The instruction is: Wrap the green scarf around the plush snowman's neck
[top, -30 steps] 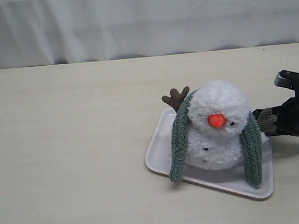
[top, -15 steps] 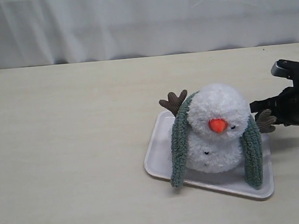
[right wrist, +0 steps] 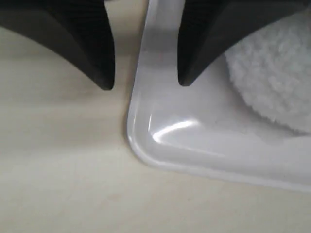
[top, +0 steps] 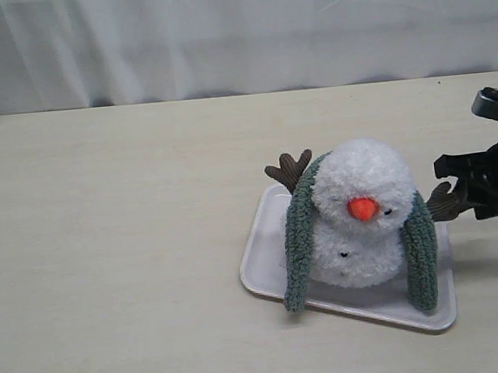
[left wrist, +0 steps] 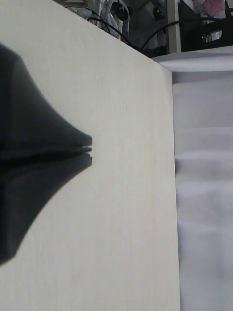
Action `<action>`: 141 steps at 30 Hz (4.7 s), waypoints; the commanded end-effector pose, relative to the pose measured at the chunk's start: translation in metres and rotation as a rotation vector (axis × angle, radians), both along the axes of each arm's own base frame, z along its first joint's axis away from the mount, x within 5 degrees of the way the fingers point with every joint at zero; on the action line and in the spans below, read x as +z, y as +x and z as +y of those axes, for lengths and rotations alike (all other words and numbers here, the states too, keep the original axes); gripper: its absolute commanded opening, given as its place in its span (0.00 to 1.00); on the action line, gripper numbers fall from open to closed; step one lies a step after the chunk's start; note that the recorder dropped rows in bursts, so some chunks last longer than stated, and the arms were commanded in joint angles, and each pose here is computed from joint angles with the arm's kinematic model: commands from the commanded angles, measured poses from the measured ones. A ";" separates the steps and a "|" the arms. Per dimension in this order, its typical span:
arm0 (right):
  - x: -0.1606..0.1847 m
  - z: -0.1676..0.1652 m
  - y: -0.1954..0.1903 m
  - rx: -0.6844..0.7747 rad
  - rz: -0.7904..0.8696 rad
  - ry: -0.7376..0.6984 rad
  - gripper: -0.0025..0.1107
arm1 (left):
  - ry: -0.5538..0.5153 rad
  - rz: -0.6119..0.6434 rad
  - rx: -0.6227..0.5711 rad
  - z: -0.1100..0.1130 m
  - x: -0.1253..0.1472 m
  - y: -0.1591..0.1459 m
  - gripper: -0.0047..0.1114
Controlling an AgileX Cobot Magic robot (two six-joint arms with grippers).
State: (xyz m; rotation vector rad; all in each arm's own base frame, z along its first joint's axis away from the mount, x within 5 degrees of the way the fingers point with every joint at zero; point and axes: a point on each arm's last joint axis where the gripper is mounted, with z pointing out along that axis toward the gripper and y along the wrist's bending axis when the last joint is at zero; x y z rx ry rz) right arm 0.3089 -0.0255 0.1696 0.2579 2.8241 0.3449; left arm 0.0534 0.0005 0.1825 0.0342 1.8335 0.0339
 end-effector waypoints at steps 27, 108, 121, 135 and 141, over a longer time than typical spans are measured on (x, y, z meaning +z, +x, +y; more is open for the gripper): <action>-0.040 0.012 -0.054 -0.049 -0.008 0.066 0.33 | -0.003 -0.014 0.000 0.000 0.000 0.000 0.04; 0.088 0.017 -0.021 0.114 -0.550 0.042 0.34 | -0.003 -0.015 0.000 0.000 0.000 0.000 0.04; 0.180 0.040 -0.106 0.245 -0.817 0.040 0.06 | -0.003 -0.007 0.000 0.000 0.000 0.000 0.04; 0.207 0.043 -0.157 0.226 -0.907 -0.043 0.06 | -0.003 -0.007 0.000 0.000 0.000 0.000 0.04; 0.206 0.046 -0.158 0.237 -0.893 -0.005 0.06 | -0.003 -0.007 0.000 0.000 0.000 0.000 0.04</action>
